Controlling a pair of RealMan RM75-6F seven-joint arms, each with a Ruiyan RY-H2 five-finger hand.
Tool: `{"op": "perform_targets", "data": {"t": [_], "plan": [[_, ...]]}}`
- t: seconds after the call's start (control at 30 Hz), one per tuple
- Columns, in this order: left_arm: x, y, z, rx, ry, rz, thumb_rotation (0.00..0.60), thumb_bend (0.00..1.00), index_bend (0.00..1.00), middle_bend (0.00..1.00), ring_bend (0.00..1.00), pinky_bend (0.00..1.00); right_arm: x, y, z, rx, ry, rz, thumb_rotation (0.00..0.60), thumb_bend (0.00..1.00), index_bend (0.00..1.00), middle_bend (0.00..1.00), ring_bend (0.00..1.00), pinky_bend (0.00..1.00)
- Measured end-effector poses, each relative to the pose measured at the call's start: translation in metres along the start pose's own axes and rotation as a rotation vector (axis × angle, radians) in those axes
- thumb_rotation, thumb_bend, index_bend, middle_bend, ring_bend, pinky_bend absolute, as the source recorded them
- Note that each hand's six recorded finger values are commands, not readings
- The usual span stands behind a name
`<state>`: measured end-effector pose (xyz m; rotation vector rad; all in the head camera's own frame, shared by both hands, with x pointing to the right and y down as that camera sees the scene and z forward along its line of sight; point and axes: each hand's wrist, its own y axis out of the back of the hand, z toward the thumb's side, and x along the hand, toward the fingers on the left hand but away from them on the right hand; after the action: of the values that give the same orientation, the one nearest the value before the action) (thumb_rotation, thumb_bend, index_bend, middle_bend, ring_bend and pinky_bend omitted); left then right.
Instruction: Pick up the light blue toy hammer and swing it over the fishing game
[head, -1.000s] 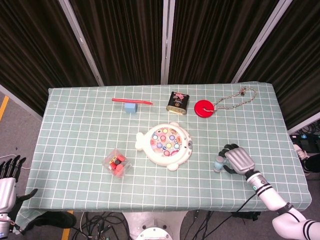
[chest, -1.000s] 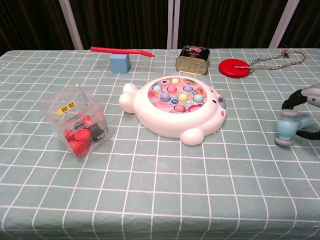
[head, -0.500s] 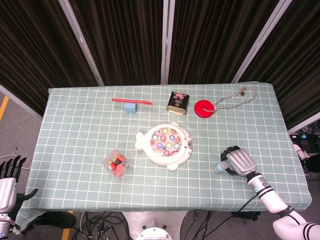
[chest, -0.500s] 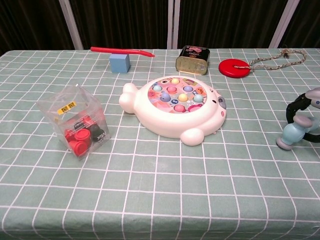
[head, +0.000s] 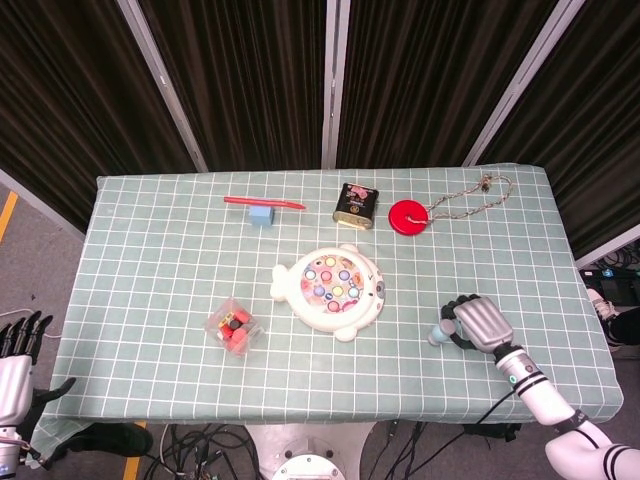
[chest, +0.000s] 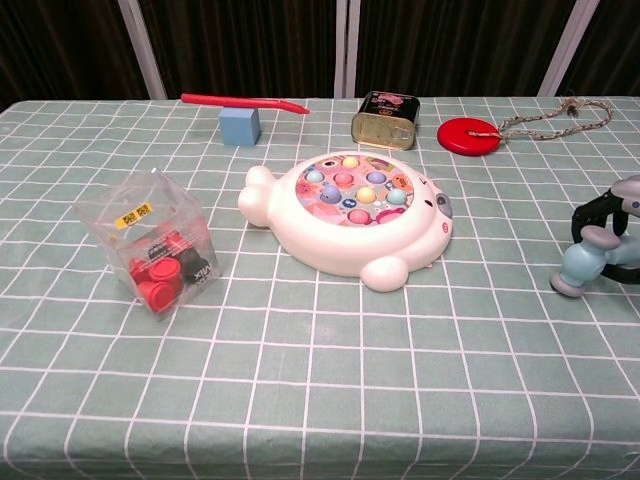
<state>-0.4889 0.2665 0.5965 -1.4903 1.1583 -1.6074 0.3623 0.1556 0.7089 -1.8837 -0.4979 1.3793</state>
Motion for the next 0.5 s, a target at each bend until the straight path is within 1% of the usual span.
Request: {"op": "perform_targets", "data": {"t": [0.23,0.3,0.4,0.47,0.5], "plan": [[-0.0001,-0.0003,-0.0006,-0.004,-0.001,0.001,0.600,0.04,0.10,0.03,0.01,0.00,-0.0014,-0.0025,0.0000,-0.016,0.014,-0.002,0.600,0.43,0.61,0.48,0.36,0.40],[0.0002,-0.0002,-0.0004,-0.004,-0.002,0.002,0.600,0.04,0.10,0.03,0.01,0.00,-0.0016,-0.0030,-0.0005,-0.018,0.017,-0.006,0.600,0.43,0.63,0.50,0.38,0.41],[-0.0001,-0.0001,-0.0006,-0.006,-0.003,0.003,0.600,0.03,0.10,0.03,0.01,0.00,-0.0019,-0.0027,-0.0010,-0.030,0.020,-0.019,0.600,0.45,0.68,0.55,0.44,0.47],[-0.0004,0.0001,-0.0009,-0.006,-0.002,0.004,0.600,0.04,0.10,0.03,0.01,0.00,-0.0018,-0.0010,-0.0016,-0.036,0.023,-0.032,0.600,0.47,0.70,0.57,0.47,0.54],[-0.0006,0.0003,-0.0012,-0.007,-0.002,0.005,0.600,0.04,0.10,0.03,0.01,0.00,-0.0017,0.0005,-0.0015,-0.038,0.024,-0.039,0.600,0.47,0.70,0.57,0.48,0.55]]}}
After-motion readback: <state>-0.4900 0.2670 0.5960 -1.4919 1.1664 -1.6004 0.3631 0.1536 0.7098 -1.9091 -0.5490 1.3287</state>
